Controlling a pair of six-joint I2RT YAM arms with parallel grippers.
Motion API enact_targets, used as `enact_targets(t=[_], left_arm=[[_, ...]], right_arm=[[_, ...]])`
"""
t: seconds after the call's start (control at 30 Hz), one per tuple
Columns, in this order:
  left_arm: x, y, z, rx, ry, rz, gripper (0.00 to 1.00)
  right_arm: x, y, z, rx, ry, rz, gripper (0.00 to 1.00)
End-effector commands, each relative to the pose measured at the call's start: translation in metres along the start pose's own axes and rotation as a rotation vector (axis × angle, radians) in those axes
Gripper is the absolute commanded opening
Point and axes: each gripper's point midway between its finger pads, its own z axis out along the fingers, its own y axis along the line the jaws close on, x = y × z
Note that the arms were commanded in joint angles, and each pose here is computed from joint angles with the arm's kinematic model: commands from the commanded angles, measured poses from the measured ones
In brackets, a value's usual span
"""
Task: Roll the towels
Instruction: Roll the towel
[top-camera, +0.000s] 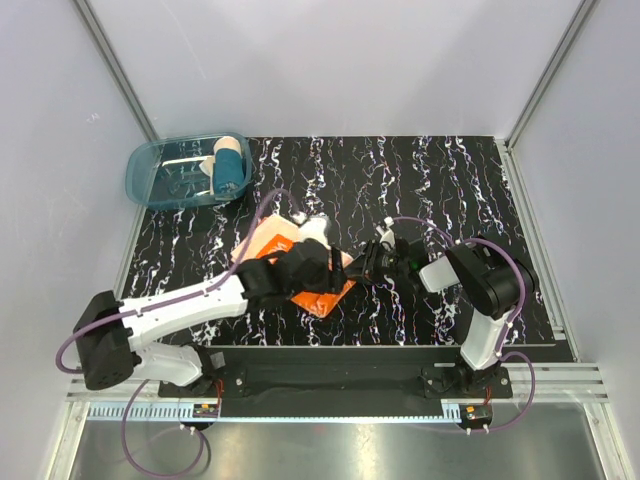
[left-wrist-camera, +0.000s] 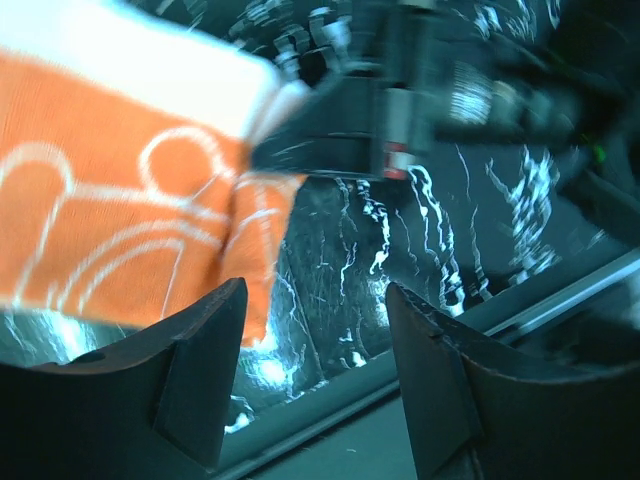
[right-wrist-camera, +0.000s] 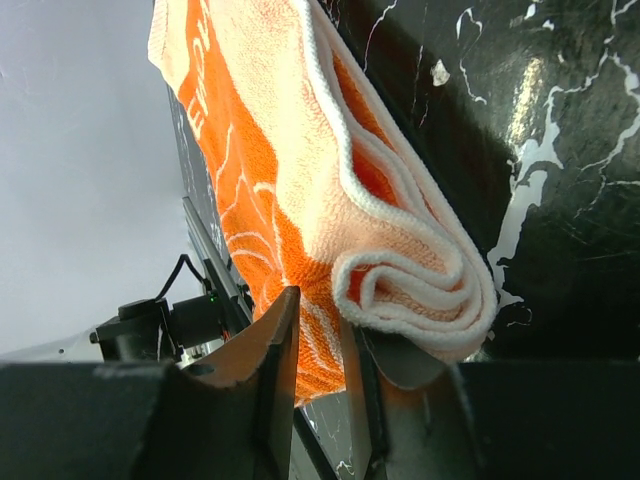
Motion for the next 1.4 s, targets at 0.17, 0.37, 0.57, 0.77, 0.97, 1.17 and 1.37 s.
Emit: enact_targets(t=[0.17, 0.37, 0.57, 0.77, 0.97, 1.17, 1.37], left_arm=[[0.01, -0.017, 0.027, -0.054, 0.01, 0.466, 0.6], [0.031, -0.004, 0.053, -0.119, 0.087, 0.557, 0.6], [0.056, 0.013, 0.064, -0.141, 0.146, 0.567, 0.6], [0.08, 0.033, 0.065, -0.157, 0.193, 0.543, 0.6], [0.102, 0.052, 0.062, -0.166, 0.225, 0.498, 0.6], [0.111, 0.059, 0.063, -0.173, 0.239, 0.492, 0.59], [0.124, 0.072, 0.064, -0.206, 0.267, 0.475, 0.47]], right_arm=[[0.014, -0.045, 0.004, 0.168, 0.014, 0.035, 0.3], [0.014, -0.045, 0.005, 0.168, 0.02, 0.036, 0.3], [0.015, -0.047, 0.006, 0.172, 0.024, 0.041, 0.29], [0.015, -0.049, 0.007, 0.177, 0.028, 0.045, 0.29], [0.014, -0.049, 0.007, 0.18, 0.03, 0.049, 0.29], [0.015, -0.05, 0.008, 0.187, 0.034, 0.056, 0.28], [0.013, -0.047, 0.007, 0.187, 0.033, 0.06, 0.27]])
